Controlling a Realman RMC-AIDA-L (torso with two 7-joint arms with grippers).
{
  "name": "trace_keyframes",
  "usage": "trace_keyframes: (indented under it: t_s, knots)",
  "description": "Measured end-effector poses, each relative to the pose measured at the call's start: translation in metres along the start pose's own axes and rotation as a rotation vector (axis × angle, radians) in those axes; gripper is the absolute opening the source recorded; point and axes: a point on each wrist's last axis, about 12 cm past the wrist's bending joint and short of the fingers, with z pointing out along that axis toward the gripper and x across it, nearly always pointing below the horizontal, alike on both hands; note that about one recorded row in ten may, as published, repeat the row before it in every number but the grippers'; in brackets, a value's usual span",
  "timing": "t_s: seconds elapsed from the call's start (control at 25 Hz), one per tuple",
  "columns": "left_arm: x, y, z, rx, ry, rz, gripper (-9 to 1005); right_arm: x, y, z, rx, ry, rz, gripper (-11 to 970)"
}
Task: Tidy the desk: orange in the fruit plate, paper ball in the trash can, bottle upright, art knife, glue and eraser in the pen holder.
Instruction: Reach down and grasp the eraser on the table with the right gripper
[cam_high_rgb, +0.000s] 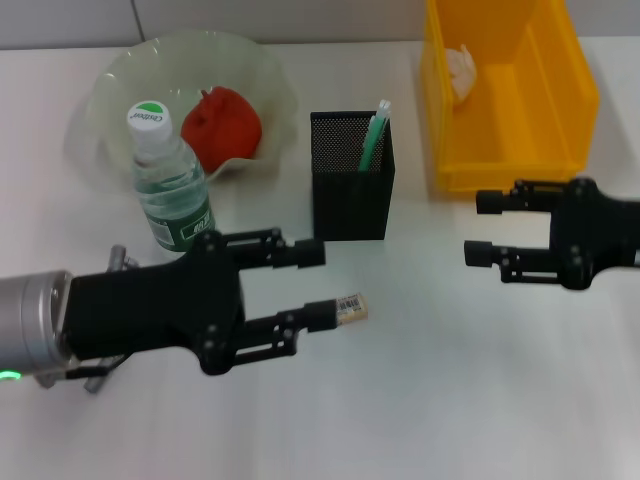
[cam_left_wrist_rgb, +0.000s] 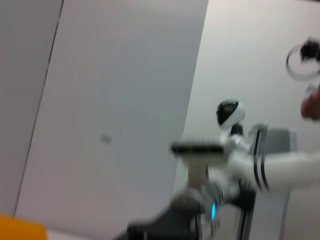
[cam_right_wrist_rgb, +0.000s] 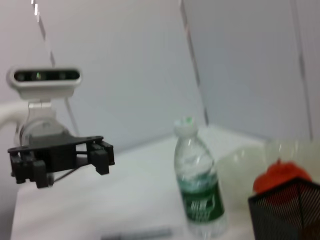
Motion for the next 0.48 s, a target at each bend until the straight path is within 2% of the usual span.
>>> trace_keyframes:
  t_s: [0.04, 0.08, 0.12, 0.16, 0.2, 0.24, 0.28, 0.32, 0.36, 0.4, 0.44, 0.48]
  knots:
    - [0.002, 0.0, -0.002, -0.008, 0.007, -0.002, 575, -0.024, -0.003, 0.002, -0.037, 0.087, -0.017, 673]
    - [0.007, -0.001, -0.007, -0.024, 0.017, -0.012, 575, -0.024, -0.003, 0.002, -0.037, 0.087, -0.017, 672]
    - [0.009, -0.001, -0.011, -0.039, 0.023, -0.02, 575, -0.048, -0.005, 0.007, -0.069, 0.175, -0.027, 672]
    - [0.009, -0.001, -0.011, -0.039, 0.023, -0.02, 575, -0.048, -0.005, 0.007, -0.069, 0.175, -0.027, 672]
    - [0.013, 0.0, -0.019, -0.065, 0.035, -0.035, 575, -0.057, -0.007, 0.01, -0.082, 0.226, -0.022, 671]
    - [0.016, -0.001, -0.028, -0.093, 0.045, -0.049, 575, -0.078, -0.009, 0.02, -0.114, 0.344, -0.016, 671]
    - [0.017, -0.001, -0.031, -0.106, 0.046, -0.053, 575, -0.078, -0.009, 0.02, -0.114, 0.344, -0.016, 671]
    - [0.017, -0.001, -0.031, -0.106, 0.046, -0.053, 575, -0.095, -0.009, 0.032, -0.158, 0.455, -0.032, 670]
    - [0.017, -0.001, -0.031, -0.106, 0.046, -0.053, 575, -0.095, -0.009, 0.032, -0.158, 0.455, -0.032, 670]
    - [0.021, -0.003, -0.042, -0.152, 0.036, -0.059, 575, -0.103, -0.008, 0.041, -0.18, 0.512, -0.056, 670]
    - [0.022, -0.005, -0.044, -0.162, 0.032, -0.061, 575, -0.115, -0.006, 0.059, -0.209, 0.615, -0.127, 669]
    - [0.022, -0.006, -0.047, -0.173, 0.026, -0.061, 575, -0.115, -0.006, 0.059, -0.209, 0.615, -0.127, 669]
